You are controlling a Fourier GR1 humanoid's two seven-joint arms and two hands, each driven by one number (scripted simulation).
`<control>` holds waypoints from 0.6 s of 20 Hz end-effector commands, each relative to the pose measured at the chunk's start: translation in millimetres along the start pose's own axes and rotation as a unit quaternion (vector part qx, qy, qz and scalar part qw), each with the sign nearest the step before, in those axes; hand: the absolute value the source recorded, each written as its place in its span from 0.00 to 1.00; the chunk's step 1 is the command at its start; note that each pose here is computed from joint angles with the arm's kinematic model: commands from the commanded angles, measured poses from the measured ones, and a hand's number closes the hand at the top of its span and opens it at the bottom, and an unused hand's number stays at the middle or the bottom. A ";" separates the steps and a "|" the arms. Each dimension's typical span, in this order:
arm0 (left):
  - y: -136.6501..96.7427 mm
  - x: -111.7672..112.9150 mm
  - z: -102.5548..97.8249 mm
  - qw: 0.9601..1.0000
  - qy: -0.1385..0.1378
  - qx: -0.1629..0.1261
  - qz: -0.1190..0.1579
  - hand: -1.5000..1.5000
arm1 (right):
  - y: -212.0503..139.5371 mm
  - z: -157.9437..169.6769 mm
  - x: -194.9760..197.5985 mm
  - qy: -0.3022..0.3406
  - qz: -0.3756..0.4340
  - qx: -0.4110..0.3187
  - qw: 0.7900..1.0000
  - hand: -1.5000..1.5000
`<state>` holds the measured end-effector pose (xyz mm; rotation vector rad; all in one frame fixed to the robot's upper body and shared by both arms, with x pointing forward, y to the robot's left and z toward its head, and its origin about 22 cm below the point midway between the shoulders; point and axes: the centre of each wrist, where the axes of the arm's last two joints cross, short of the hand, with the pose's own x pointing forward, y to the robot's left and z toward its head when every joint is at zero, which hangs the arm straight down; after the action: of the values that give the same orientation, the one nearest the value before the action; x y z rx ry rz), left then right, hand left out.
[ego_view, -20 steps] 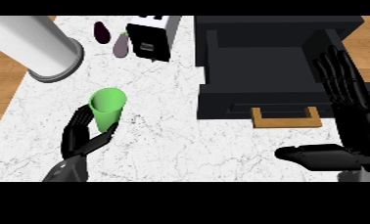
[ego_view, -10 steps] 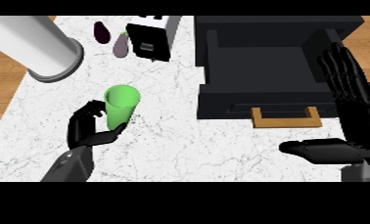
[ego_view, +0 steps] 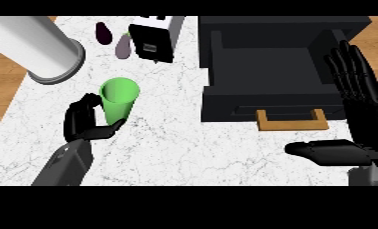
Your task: Pick up the cup, place it into the drawer and close the drawer
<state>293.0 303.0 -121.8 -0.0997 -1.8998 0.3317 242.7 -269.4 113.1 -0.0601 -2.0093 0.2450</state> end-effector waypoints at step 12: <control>-101.5 60.3 -95.7 0.979 -0.107 -0.168 0.029 1.00 | -20.0 14.3 12.0 0.017 0.013 -0.008 1.000 0.00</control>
<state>353.6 253.2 -49.0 -0.3152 -2.0924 0.1297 232.5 -282.1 115.8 -0.0932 -1.9914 0.2353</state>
